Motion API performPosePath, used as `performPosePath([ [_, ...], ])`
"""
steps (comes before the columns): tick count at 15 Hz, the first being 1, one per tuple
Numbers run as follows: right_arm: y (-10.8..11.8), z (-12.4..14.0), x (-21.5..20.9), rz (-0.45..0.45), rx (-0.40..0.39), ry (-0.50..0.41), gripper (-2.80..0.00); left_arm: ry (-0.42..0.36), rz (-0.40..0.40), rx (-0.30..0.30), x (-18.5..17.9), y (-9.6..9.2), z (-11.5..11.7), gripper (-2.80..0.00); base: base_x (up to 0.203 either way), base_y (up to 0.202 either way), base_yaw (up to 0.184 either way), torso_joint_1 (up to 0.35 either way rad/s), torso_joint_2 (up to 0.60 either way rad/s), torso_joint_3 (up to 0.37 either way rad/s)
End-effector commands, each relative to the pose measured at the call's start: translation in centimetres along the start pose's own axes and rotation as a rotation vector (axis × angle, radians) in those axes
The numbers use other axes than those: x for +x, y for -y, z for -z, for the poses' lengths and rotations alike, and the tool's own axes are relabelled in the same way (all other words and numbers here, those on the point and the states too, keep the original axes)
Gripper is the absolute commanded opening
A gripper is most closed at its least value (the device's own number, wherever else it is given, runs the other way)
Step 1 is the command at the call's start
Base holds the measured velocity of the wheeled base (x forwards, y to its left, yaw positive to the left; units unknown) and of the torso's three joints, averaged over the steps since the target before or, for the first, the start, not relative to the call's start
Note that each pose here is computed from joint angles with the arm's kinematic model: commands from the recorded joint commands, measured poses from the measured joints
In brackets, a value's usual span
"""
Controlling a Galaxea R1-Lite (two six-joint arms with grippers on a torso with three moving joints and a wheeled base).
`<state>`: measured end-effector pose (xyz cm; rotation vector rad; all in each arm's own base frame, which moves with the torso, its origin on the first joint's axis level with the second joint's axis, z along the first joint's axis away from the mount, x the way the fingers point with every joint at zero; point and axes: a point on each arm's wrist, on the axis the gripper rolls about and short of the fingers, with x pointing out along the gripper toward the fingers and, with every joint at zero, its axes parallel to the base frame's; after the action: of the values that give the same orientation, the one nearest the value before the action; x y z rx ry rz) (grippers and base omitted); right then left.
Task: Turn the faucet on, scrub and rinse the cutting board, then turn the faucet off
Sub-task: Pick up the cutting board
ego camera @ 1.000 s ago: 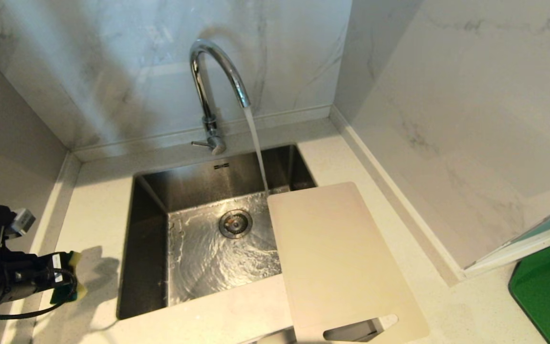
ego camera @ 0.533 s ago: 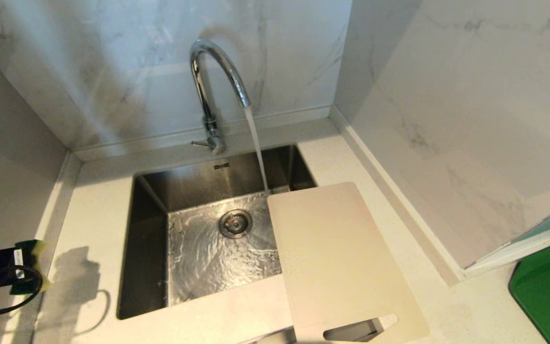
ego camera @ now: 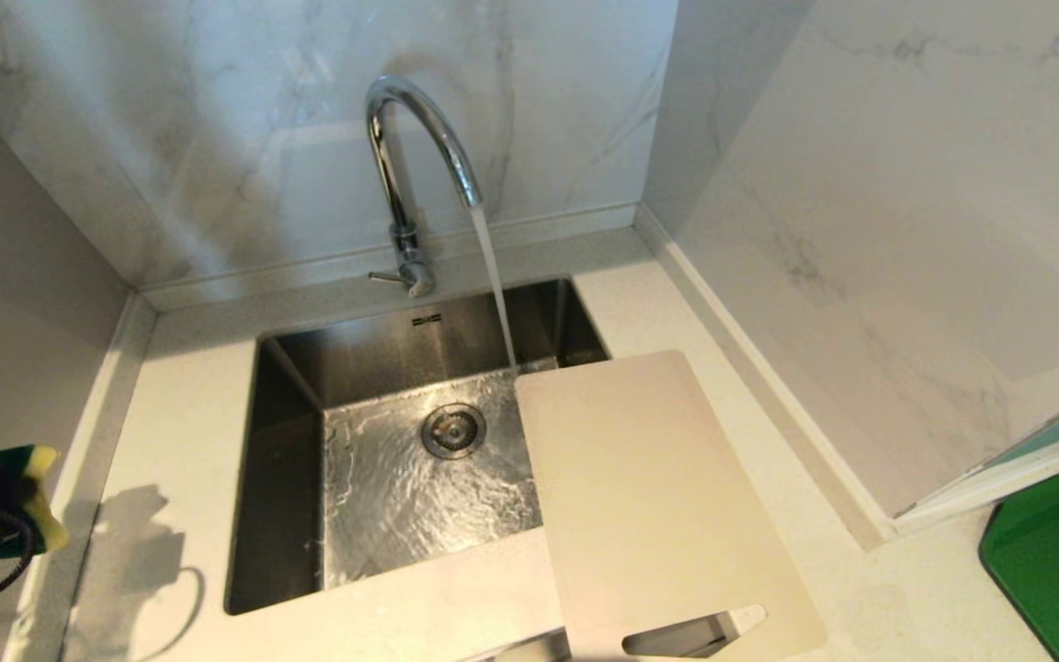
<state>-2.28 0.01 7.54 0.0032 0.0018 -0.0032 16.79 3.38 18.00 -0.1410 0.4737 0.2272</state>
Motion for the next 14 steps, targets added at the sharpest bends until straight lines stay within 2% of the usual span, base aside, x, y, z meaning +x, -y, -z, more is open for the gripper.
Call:
performPosePath([
  [1, 0.0, 0.0, 0.0, 0.0, 0.0, -0.001, -2.8, 0.055, 0.034, -0.003, -2.1, 0.0, 0.6, -2.8, 0.0, 0.0, 0.0, 0.0, 0.0, 0.0],
  [11, 0.0, 0.0, 0.0, 0.0, 0.0, -0.001, -2.8, 0.162, 0.054, -0.02, -7.5, -0.6, 6.3, -2.8, 0.0, 0.0, 0.0, 0.0, 0.0, 0.0],
  [14, 0.0, 0.0, 0.0, 0.0, 0.0, -0.001, -2.8, 0.13, 0.049, -0.032, -8.6, -0.8, 8.3, -2.8, 0.0, 0.0, 0.0, 0.0, 0.0, 0.0],
])
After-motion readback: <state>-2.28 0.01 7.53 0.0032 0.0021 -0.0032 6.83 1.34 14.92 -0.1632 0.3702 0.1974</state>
